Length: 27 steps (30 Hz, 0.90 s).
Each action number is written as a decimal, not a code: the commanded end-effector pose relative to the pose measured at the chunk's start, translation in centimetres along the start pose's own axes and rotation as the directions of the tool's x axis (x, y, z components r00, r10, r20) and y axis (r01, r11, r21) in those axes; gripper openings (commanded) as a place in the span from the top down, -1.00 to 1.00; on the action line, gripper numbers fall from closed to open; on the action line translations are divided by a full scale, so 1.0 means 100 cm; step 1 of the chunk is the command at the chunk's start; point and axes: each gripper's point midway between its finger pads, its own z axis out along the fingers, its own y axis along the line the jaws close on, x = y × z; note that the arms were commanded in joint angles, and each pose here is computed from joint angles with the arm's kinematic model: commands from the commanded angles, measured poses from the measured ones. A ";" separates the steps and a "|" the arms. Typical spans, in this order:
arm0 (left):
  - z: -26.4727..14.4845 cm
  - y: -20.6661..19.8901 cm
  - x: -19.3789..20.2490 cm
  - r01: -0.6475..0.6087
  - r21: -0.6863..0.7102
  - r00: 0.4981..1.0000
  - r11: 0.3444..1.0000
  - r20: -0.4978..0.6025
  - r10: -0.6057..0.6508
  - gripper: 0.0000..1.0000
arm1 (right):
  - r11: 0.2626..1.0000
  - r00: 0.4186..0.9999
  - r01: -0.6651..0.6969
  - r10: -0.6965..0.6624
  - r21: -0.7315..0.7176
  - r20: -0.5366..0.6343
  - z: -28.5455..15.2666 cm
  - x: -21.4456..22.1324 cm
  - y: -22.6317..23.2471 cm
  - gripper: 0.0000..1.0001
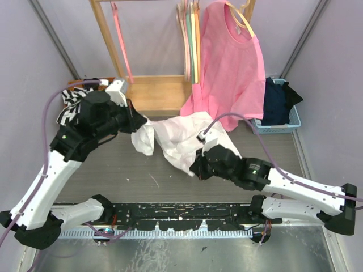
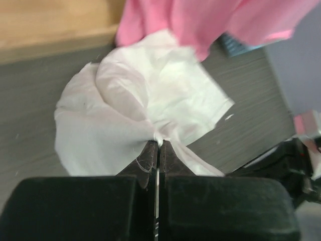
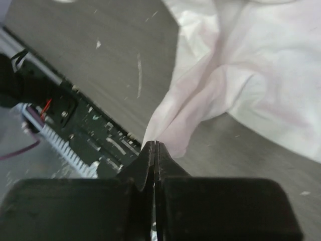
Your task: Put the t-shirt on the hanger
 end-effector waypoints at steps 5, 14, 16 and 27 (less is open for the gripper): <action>0.012 0.071 0.056 0.029 -0.245 0.997 0.969 -0.056 -0.044 1.00 | 0.893 0.990 -0.130 0.097 -0.431 -0.098 0.012 0.033 0.085 0.98; 0.005 0.084 0.082 0.057 -0.277 0.991 0.959 -0.097 -0.087 1.00 | 0.954 0.996 -0.005 -0.023 -0.300 -0.089 0.011 -0.007 0.084 -0.18; 0.003 0.086 0.088 0.067 -0.281 0.990 0.957 -0.102 -0.099 1.00 | 0.986 1.000 -0.007 0.002 -0.167 -0.029 0.018 -0.036 0.062 -0.28; -0.013 0.086 0.117 0.100 -0.267 0.978 0.958 -0.150 -0.144 1.00 | 0.936 0.983 -0.122 0.067 0.330 0.173 0.092 -0.084 -0.060 -0.28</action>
